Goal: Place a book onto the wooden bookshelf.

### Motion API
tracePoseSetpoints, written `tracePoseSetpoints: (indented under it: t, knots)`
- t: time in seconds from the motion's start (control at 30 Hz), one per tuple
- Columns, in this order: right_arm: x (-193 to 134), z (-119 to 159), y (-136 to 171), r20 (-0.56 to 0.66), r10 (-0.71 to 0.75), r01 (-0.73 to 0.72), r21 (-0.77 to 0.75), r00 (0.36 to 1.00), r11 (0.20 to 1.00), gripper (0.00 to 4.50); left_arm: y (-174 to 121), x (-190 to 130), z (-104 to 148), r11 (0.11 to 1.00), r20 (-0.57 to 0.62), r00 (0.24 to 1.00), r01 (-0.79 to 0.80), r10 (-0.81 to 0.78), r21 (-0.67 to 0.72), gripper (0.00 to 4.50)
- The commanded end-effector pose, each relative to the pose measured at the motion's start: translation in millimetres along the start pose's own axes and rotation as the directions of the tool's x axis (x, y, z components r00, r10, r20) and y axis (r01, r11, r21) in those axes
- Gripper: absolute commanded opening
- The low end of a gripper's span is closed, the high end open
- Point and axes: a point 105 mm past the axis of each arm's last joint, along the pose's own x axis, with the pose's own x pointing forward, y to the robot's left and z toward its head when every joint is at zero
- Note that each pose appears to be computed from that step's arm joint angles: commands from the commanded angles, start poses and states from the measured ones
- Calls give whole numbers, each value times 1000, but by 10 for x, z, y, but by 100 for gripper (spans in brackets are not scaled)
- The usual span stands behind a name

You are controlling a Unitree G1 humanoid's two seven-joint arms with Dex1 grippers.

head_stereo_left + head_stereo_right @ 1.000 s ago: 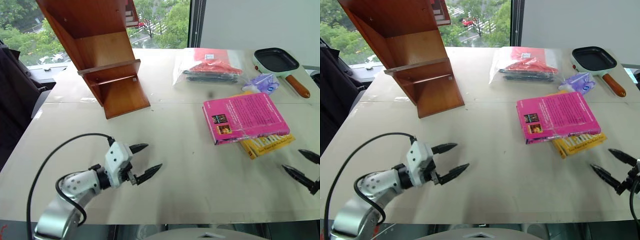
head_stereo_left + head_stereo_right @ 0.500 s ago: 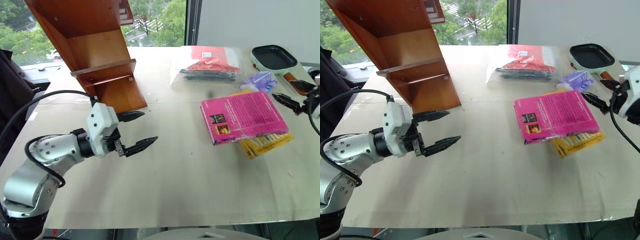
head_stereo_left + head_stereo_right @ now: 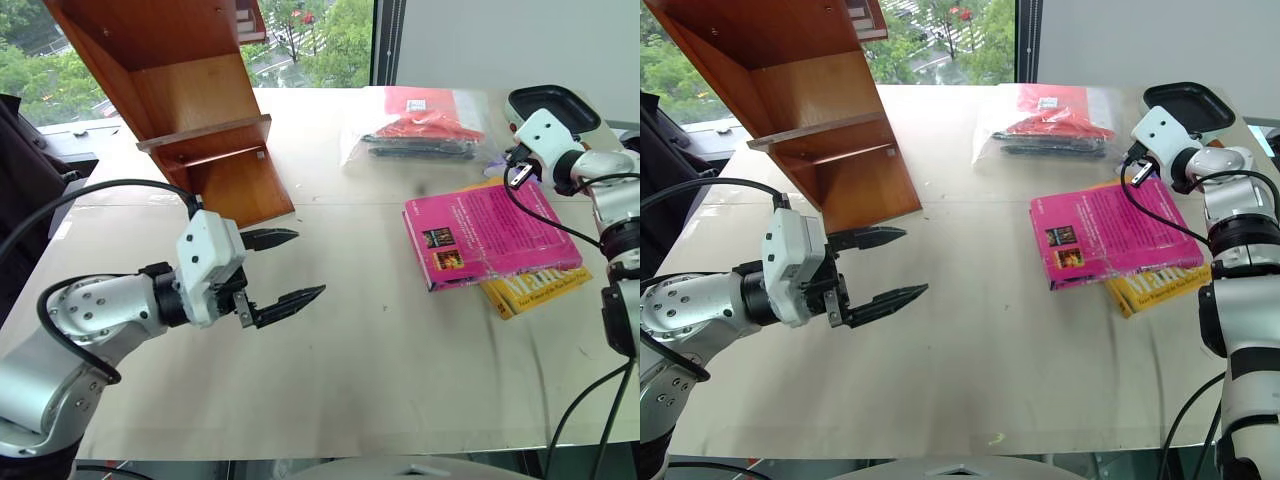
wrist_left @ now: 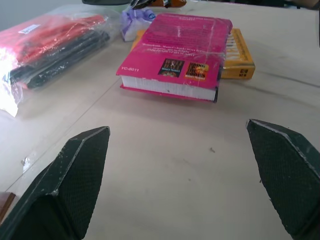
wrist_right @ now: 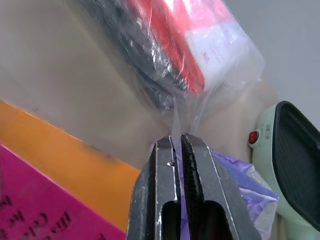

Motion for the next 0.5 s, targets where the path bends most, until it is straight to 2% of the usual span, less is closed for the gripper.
tracePoseSetpoints:
  t: [0.03, 0.5]
  knots:
    - [-9, 17, -67, -55, 8, -12, -63, 998, 998, 7, -53, -26, 96, 999, 14, 1000, -4, 4, 45, 450]
    - [-83, -182, -78, -191, 63, -77, -63, 979, 995, 7, -16, -39, 64, 998, 22, 998, -51, 50, 31, 450]
